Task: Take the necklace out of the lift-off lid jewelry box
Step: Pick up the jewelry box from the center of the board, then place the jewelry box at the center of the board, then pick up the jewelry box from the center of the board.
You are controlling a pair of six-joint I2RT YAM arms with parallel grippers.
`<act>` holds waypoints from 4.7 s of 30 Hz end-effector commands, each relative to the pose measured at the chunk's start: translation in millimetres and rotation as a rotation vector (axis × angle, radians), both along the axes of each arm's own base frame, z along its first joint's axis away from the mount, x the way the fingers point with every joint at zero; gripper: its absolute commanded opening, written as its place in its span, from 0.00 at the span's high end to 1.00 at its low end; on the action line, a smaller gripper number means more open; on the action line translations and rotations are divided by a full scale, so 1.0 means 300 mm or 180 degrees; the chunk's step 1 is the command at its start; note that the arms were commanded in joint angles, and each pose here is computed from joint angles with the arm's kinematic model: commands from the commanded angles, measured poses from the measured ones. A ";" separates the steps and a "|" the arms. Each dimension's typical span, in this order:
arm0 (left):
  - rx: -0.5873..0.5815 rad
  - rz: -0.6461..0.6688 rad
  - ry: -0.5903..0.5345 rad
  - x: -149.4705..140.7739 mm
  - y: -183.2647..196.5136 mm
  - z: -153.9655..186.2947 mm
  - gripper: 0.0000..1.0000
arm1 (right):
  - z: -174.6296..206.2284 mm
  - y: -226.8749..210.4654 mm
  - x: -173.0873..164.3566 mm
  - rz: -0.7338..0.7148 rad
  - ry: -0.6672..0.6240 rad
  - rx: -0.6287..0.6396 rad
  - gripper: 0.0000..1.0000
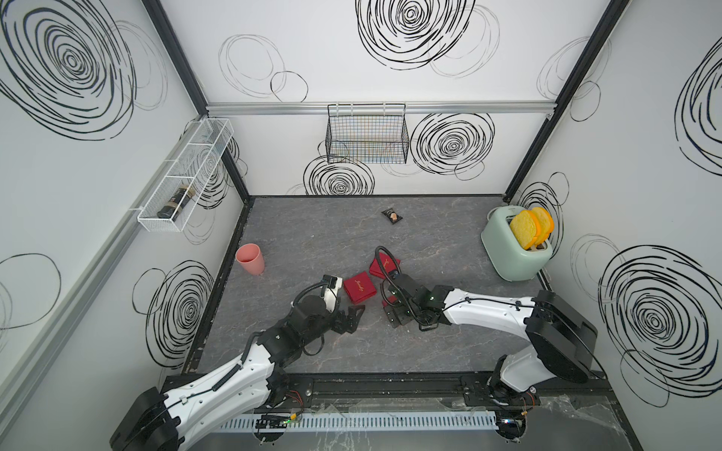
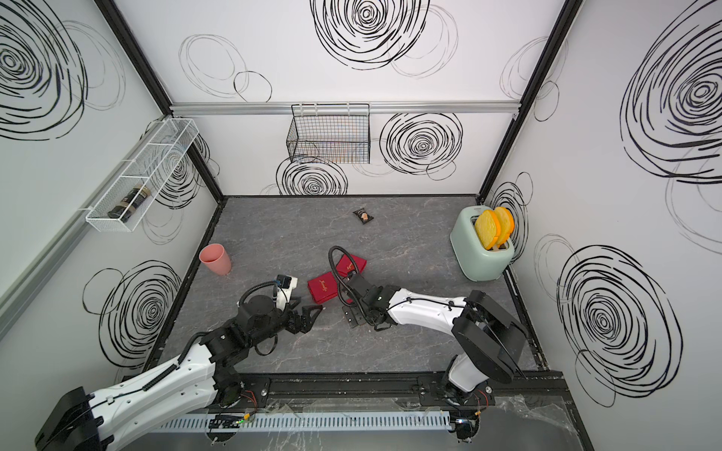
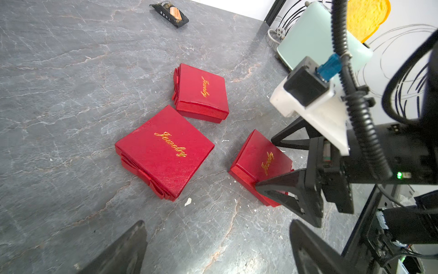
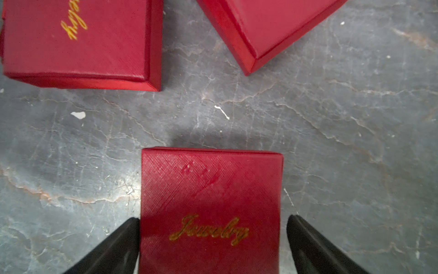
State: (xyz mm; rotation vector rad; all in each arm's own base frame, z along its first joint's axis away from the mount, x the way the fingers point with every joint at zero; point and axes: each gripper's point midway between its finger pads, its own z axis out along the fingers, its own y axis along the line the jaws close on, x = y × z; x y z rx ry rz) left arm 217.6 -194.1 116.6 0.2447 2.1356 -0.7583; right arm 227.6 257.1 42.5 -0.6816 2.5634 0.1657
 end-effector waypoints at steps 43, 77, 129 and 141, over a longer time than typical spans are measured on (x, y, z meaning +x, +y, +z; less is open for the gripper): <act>0.0068 -0.0100 -0.0183 0.041 -0.030 0.017 0.04 | 0.103 -0.664 0.584 -0.1717 -0.0316 -0.1026 0.03; 0.0218 -0.0109 -0.0334 0.029 -0.026 0.029 0.04 | 0.104 0.165 0.500 0.1911 -0.0406 0.0076 0.03; 0.0167 -0.0141 -0.0402 0.017 -0.036 0.055 0.04 | 0.173 0.162 0.419 0.1243 0.0034 0.0821 0.28; -0.0825 -0.0515 -0.0528 -0.006 -0.122 0.243 0.04 | 0.482 0.109 0.174 0.1319 0.0369 0.2722 0.37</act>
